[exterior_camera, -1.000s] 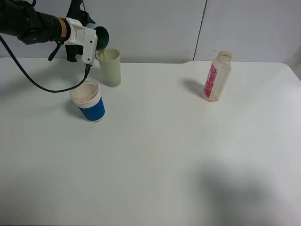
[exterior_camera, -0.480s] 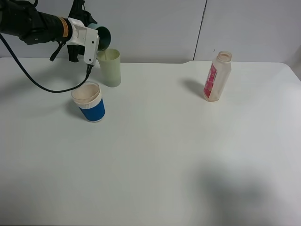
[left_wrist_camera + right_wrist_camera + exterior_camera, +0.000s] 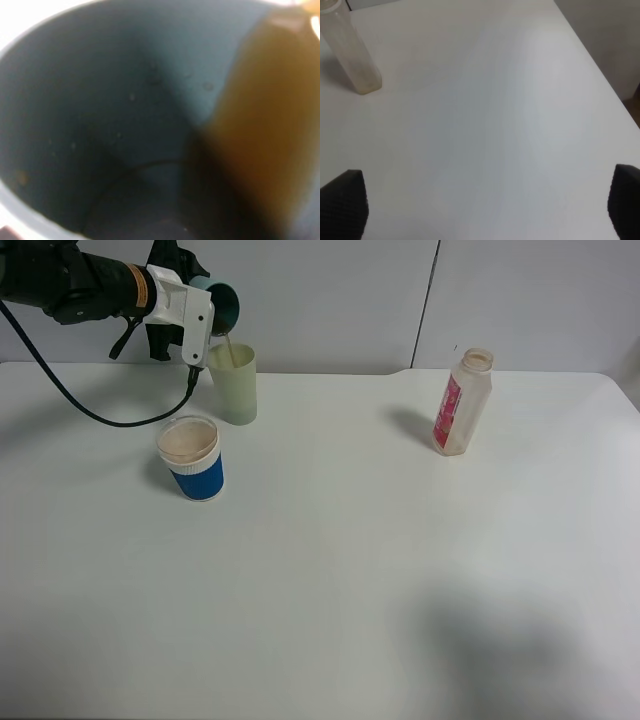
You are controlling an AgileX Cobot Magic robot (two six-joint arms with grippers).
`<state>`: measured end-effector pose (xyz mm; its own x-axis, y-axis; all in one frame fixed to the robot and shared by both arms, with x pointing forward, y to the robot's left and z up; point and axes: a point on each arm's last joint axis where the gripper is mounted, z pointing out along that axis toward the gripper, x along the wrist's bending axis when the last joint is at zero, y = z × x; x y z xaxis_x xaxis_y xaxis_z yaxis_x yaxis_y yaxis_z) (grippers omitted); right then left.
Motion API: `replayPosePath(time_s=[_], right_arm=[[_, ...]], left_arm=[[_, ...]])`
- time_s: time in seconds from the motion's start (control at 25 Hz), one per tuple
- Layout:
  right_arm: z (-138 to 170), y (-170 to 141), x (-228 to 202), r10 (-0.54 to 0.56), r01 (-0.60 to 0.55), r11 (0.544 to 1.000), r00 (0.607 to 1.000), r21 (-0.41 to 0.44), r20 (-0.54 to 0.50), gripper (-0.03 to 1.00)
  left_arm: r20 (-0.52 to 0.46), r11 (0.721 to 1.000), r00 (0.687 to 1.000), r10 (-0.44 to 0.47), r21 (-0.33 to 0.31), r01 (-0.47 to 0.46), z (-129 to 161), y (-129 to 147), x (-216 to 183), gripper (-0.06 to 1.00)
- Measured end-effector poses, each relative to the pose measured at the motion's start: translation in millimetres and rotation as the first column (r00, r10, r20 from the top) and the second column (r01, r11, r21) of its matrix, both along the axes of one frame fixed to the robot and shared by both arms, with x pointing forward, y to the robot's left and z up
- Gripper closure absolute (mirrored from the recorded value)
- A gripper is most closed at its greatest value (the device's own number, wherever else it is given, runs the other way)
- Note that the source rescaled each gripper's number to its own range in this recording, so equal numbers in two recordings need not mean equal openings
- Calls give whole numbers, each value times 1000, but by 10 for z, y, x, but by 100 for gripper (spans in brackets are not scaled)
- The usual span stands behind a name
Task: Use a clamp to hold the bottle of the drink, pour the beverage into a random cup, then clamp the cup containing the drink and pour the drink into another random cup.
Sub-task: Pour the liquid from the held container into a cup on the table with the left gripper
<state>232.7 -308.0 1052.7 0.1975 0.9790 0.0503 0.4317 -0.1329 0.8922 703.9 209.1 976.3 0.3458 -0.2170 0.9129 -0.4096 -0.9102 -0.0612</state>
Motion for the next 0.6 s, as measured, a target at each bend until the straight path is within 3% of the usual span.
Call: replayPosePath(time_s=[0.6], right_arm=[[0,0,0,0,0,1000,1000,0,0,0]], left_arm=[[12,999,1000,-13,30,12,6,1,4,93]])
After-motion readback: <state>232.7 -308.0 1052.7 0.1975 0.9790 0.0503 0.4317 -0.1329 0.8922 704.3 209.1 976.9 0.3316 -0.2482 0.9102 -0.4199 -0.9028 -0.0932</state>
